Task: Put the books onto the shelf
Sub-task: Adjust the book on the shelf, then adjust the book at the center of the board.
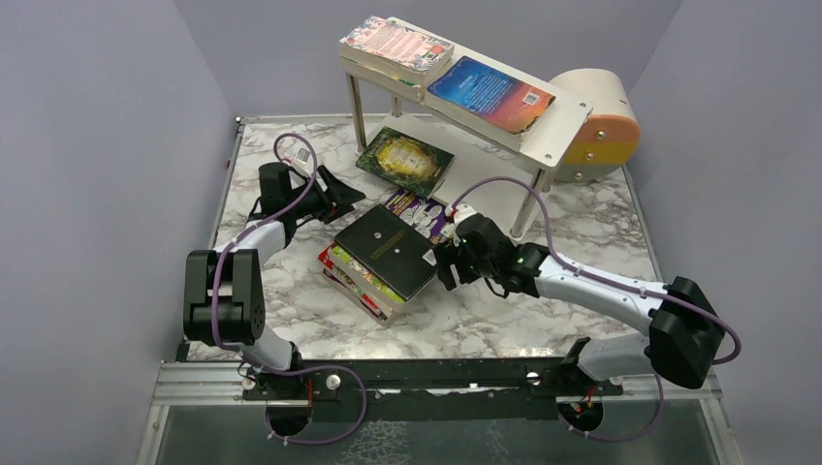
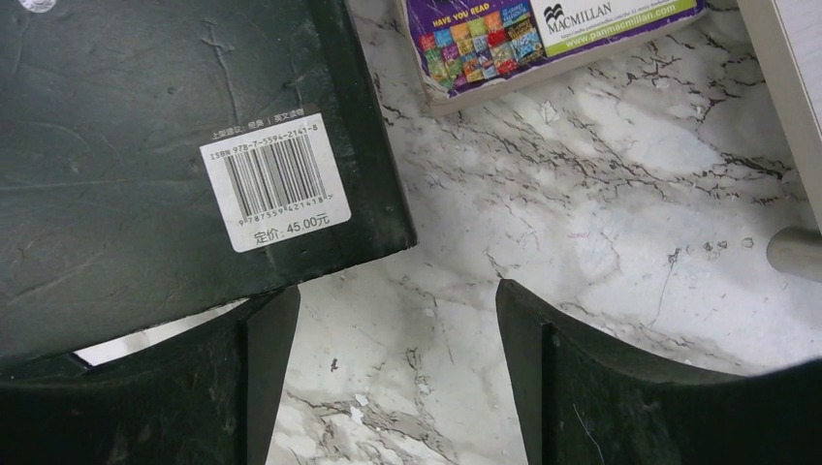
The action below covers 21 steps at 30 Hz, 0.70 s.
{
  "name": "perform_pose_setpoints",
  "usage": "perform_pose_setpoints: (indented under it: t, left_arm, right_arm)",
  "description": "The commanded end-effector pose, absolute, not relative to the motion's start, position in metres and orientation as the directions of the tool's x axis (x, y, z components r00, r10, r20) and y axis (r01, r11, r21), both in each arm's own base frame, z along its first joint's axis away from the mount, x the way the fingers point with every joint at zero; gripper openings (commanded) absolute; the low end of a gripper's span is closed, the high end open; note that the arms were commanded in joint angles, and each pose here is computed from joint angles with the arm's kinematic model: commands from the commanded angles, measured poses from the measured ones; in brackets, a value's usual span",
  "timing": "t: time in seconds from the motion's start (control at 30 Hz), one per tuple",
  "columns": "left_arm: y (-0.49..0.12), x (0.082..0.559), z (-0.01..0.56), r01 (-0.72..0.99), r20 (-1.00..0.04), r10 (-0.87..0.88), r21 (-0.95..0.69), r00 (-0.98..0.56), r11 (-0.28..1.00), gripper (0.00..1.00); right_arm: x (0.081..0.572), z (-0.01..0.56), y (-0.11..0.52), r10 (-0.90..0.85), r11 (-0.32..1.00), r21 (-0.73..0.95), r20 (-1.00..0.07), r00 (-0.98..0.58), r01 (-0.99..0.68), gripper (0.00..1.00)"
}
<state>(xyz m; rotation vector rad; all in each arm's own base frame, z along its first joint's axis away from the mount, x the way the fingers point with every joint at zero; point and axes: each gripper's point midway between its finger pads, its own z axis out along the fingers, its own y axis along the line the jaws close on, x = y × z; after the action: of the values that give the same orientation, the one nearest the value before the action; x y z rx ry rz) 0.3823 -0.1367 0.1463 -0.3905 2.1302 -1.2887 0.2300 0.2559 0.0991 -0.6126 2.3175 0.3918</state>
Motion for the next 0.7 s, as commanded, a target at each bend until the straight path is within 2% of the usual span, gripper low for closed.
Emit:
perform_pose_setpoints:
  t: [0.0, 0.67]
  left_arm:
    - [-0.138, 0.378, 0.143, 0.086, -0.37, -0.49, -0.857, -0.79, 0.508, 0.54]
    - [-0.155, 0.371, 0.134, 0.127, -0.348, -0.407, -0.868, -0.844, 0.479, 0.52]
  right_arm:
    - [0.243, 0.119, 0.271, -0.293, 0.835, 0.105, -0.747, -0.597, -0.541, 0.73]
    - [0.256, 0.125, 0.284, -0.315, 0.821, 0.082, -0.76, -0.568, -0.565, 0.73]
